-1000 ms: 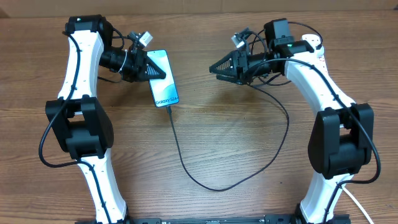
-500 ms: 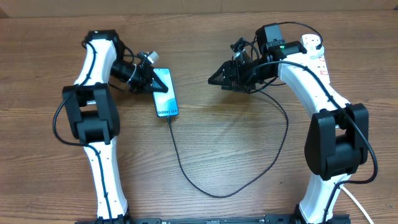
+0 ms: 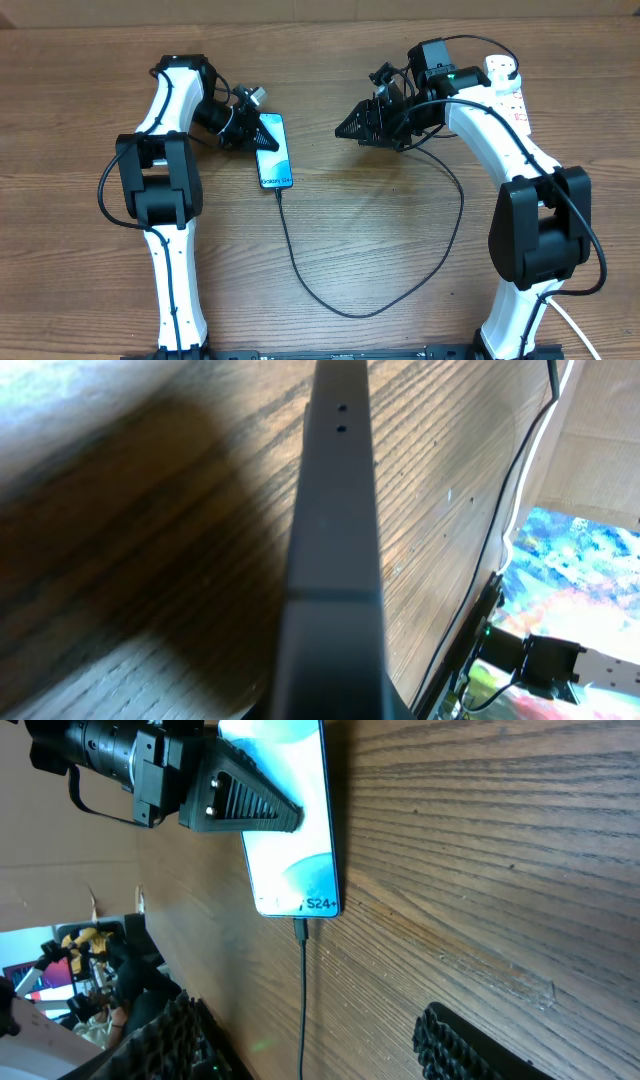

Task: Plug charger to phone and switch on socket
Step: 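Set the phone flat and release it with the left gripper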

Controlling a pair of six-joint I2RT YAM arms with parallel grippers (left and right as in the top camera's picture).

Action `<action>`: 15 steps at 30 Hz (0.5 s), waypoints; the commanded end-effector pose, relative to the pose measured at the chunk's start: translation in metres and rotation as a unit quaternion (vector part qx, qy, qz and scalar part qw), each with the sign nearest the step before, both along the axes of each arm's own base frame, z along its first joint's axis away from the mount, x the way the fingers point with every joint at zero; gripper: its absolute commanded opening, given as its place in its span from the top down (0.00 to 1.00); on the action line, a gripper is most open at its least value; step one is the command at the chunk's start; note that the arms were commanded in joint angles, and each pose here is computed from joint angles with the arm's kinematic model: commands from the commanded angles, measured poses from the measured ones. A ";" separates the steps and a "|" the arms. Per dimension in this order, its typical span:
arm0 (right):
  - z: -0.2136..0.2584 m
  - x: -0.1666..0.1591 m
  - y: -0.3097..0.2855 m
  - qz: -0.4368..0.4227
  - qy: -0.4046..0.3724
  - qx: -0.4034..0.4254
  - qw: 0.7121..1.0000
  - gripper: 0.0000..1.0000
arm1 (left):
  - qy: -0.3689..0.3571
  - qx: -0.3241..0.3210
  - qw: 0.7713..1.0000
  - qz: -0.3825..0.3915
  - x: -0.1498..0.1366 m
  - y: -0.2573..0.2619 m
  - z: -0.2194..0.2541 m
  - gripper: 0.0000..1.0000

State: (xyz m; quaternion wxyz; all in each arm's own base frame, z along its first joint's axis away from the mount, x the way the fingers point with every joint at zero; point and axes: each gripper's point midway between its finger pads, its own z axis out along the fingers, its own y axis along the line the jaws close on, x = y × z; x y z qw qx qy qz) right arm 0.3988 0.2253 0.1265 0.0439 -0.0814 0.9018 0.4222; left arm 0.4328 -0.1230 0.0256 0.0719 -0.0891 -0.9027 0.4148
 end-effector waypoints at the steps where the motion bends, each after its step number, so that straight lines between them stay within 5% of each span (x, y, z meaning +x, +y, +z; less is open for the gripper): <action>1: -0.001 0.003 0.002 0.004 -0.006 -0.004 1.000 0.32 | 0.007 0.028 1.000 -0.010 -0.002 -0.004 -0.017 0.95; 15: -0.002 0.001 0.001 0.003 0.000 -0.008 1.000 0.32 | 0.002 0.028 1.000 -0.011 0.000 -0.006 -0.017 0.85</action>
